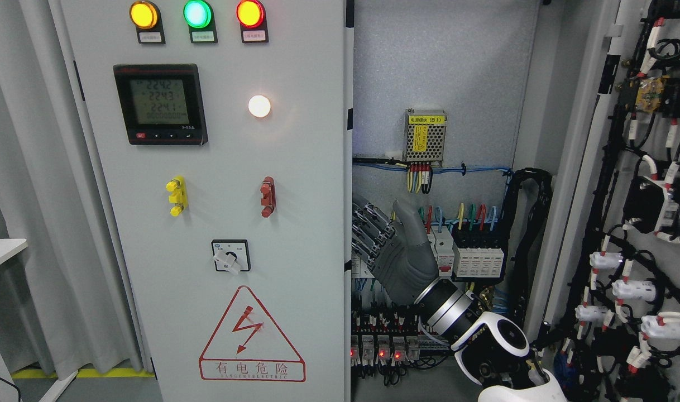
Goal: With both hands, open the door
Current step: 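Hook the right hand fingers behind the warning-sign door edge, then pull the warning-sign door outward with the right hand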
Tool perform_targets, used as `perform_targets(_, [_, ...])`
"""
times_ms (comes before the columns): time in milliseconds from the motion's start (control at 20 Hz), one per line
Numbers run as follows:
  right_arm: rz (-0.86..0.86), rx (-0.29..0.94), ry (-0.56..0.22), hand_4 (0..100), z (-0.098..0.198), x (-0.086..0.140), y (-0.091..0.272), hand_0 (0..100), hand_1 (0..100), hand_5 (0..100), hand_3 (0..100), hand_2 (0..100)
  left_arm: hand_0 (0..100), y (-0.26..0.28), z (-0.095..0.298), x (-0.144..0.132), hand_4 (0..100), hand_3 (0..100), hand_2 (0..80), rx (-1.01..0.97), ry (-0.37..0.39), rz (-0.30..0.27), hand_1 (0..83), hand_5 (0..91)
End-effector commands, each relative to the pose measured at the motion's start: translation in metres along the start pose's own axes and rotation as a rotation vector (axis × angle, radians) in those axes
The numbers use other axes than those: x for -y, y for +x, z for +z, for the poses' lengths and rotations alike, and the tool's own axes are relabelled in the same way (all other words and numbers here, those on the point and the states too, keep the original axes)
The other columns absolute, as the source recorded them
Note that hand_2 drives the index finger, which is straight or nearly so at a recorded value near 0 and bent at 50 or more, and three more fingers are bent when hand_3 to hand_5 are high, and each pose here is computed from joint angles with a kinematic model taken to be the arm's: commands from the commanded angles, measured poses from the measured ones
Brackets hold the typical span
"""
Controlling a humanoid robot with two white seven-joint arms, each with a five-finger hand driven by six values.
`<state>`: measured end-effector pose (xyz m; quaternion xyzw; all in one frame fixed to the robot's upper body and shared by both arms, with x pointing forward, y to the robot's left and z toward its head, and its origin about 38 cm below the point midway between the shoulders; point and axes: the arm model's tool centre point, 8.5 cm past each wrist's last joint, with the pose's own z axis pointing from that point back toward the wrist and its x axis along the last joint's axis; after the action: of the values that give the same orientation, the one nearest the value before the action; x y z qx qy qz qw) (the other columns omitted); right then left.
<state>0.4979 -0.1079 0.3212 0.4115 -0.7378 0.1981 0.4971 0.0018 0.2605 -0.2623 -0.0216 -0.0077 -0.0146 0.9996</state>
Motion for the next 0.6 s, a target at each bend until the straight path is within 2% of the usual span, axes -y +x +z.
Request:
perform_targets(0, [0.029, -0.005, -0.026, 0, 0.011, 0.009, 0.005, 22, 0, 0, 0, 0, 29, 0.014, 0.002, -0.016, 3, 3, 2.7, 0.029, 0.023, -0.005, 0.0, 0.0])
perform_targets(400, [0.019, 0.029, -0.009, 0, 0.015, 0.007, 0.016, 22, 0, 0, 0, 0, 29, 0.014, 0.002, -0.016, 4, 3, 2.8, 0.029, 0.023, -0.005, 0.0, 0.0])
perform_targets(551, [0.026, 0.025, 0.026, 0, 0.013, -0.006, 0.014, 22, 0, 0, 0, 0, 29, 0.014, 0.002, -0.016, 3, 3, 2.8, 0.029, 0.023, -0.005, 0.0, 0.0])
